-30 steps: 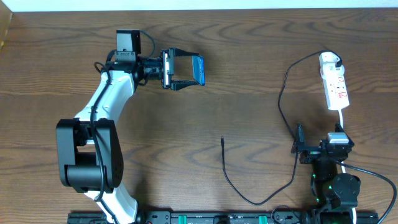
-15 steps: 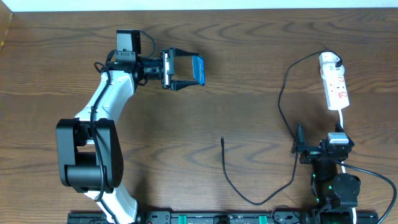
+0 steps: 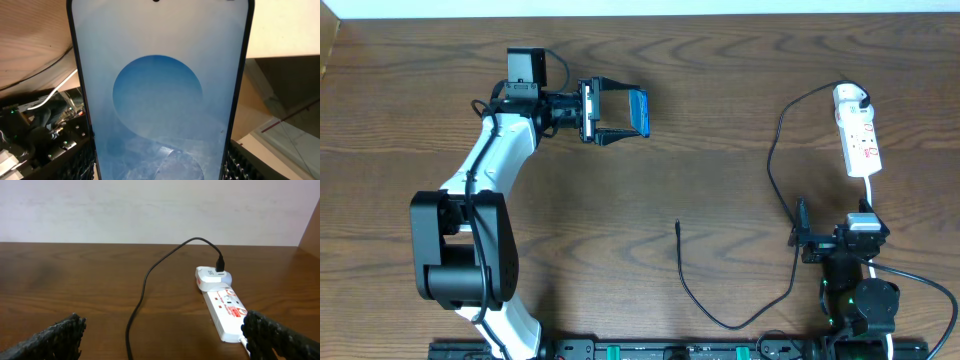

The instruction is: Plug charger to phone and switch on socket

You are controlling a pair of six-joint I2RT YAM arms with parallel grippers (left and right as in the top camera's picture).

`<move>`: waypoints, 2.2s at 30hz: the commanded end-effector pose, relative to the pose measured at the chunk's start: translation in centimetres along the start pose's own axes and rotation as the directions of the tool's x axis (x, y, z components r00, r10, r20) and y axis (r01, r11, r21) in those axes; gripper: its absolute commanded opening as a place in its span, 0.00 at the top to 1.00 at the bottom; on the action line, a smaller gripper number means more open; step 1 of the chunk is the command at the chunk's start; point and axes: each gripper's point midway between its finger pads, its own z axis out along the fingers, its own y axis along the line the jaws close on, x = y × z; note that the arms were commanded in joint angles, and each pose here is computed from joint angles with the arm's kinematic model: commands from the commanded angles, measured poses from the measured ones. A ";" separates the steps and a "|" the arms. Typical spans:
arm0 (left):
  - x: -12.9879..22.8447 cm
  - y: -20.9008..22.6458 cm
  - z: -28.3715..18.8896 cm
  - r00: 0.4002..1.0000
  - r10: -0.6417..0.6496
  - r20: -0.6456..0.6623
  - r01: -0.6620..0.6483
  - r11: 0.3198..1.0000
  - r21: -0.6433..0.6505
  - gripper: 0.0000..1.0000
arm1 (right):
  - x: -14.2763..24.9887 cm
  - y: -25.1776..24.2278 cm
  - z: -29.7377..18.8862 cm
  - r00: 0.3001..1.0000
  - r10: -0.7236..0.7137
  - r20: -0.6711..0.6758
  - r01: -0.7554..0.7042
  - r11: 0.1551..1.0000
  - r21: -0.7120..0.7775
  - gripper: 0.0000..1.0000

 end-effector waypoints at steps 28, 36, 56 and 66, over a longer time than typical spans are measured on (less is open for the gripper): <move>2.0 -0.9 -0.5 0.998 0.046 -0.036 -0.046 0.999 0.014 0.93 | 0.0 -0.1 0.0 1.000 0.011 0.003 -0.011 1.000 0.006 0.01; 1.1 -1.0 -0.5 0.999 0.046 0.016 -0.046 0.999 0.017 0.92 | 0.0 -0.1 0.0 1.000 0.010 0.003 -0.010 1.000 0.006 0.01; -0.2 -1.1 -0.5 0.943 0.320 0.092 -0.321 0.947 -0.006 0.93 | 0.0 -0.1 0.0 1.000 0.011 0.003 -0.011 1.000 0.006 0.01; -0.2 -1.1 -0.5 0.883 0.460 0.095 -0.460 0.888 -0.022 0.93 | 0.0 -0.1 0.0 1.000 0.011 0.003 -0.011 1.000 0.006 0.01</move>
